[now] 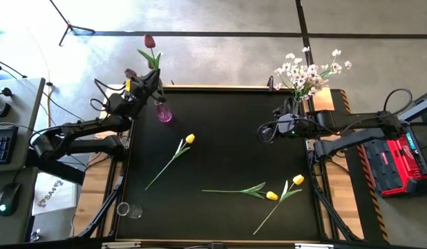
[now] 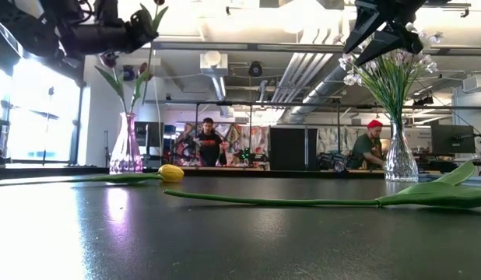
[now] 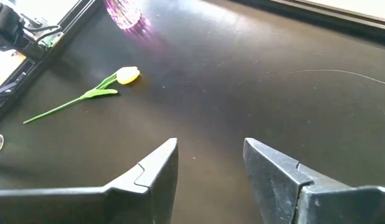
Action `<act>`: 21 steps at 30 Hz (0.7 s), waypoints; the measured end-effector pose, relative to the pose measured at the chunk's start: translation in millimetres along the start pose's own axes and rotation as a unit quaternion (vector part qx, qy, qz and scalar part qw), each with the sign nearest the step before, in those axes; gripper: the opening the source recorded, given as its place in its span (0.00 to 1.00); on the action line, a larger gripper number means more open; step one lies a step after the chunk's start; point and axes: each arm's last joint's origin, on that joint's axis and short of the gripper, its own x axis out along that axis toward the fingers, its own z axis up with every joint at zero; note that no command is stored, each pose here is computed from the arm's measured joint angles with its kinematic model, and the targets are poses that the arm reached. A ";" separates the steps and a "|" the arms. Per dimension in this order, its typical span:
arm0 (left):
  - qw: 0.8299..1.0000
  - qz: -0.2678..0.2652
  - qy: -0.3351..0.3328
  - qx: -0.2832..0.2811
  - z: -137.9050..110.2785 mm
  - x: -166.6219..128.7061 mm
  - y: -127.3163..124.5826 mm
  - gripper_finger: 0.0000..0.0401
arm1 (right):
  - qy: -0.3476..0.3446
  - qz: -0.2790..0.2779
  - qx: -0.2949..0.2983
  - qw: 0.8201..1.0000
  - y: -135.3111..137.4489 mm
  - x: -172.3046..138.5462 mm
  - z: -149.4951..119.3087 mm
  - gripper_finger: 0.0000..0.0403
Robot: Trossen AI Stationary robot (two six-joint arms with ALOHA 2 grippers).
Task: Sort flowers into vase by color
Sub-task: Put the maroon tulip flower into the top left purple vase
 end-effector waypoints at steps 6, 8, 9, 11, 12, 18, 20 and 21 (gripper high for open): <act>0.991 -0.122 -0.044 0.021 13.8 -2.0 -21.2 0.01 | 0.000 0.000 0.000 1.000 0.0 0.0 0.0 0.43; 0.986 -0.144 -0.061 0.049 20.2 -6.0 -27.7 0.01 | 0.002 0.002 0.000 1.000 0.1 0.0 -0.1 0.43; 0.986 -0.141 -0.061 0.062 22.7 -8.0 -29.5 0.01 | 0.005 0.004 0.000 1.000 0.2 0.0 -0.3 0.43; 0.990 -0.105 -0.051 0.081 28.3 -12.3 -30.6 0.01 | 0.009 0.007 0.000 1.000 0.4 0.0 -0.5 0.43; 0.991 -0.082 -0.044 0.091 31.1 -14.4 -30.2 0.01 | 0.009 0.007 0.000 1.000 0.4 0.0 -0.6 0.43; 0.995 0.024 -0.009 0.101 27.5 -36.4 -23.0 0.01 | 0.006 0.004 -0.006 1.000 0.3 0.1 -0.3 0.43; 0.994 0.039 -0.005 0.098 22.5 -43.1 -21.0 0.01 | 0.001 0.000 -0.013 1.000 -0.5 0.5 0.6 0.43; 0.994 0.043 -0.003 0.099 19.3 -46.2 -20.4 0.01 | 0.000 -0.003 -0.016 1.000 -1.2 0.8 1.3 0.43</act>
